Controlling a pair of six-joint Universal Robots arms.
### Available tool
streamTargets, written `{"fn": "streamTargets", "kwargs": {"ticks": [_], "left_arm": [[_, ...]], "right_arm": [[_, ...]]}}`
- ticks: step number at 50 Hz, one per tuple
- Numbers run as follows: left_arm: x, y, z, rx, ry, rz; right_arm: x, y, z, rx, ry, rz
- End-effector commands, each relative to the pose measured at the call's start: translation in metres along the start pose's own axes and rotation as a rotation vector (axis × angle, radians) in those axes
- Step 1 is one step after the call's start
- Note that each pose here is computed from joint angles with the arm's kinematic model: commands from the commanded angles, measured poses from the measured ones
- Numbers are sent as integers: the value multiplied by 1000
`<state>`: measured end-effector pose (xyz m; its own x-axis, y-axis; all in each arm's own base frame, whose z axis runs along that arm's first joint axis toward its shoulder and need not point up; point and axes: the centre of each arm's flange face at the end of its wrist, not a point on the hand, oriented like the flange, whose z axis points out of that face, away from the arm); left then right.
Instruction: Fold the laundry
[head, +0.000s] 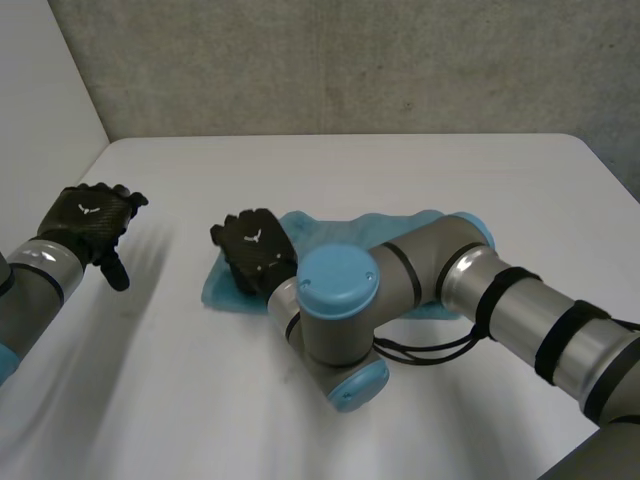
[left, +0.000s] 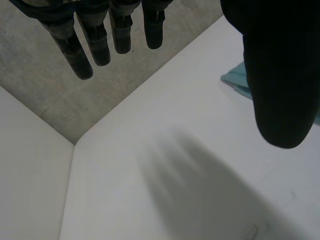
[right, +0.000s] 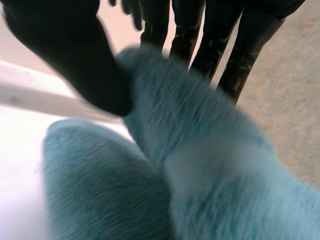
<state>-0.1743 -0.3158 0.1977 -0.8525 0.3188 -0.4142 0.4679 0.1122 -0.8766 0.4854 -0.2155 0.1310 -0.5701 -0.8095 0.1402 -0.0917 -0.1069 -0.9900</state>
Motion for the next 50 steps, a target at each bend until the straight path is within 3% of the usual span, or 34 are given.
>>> {"fn": "streamTargets", "kwargs": {"ticks": [1,6,11,15,26,40,50], "left_arm": [[5,-3,1,13,13,5],[19,-14,-2,50,49,20],[48,-33,-5,140,121,22],[68,-41,-5,181,172,0],[131,-38,12,195,370,-53],[132,-10,0,30,410,30],[130,-10,2,75,384,32]], "right_arm": [[16,-34,-3,12,62,0],[62,-72,-14,19,175,9],[105,-80,-39,-69,267,11],[138,-68,-64,-161,343,26],[170,-24,-119,-363,429,49],[188,17,-144,-418,493,-13],[191,27,-152,-435,515,5]]}}
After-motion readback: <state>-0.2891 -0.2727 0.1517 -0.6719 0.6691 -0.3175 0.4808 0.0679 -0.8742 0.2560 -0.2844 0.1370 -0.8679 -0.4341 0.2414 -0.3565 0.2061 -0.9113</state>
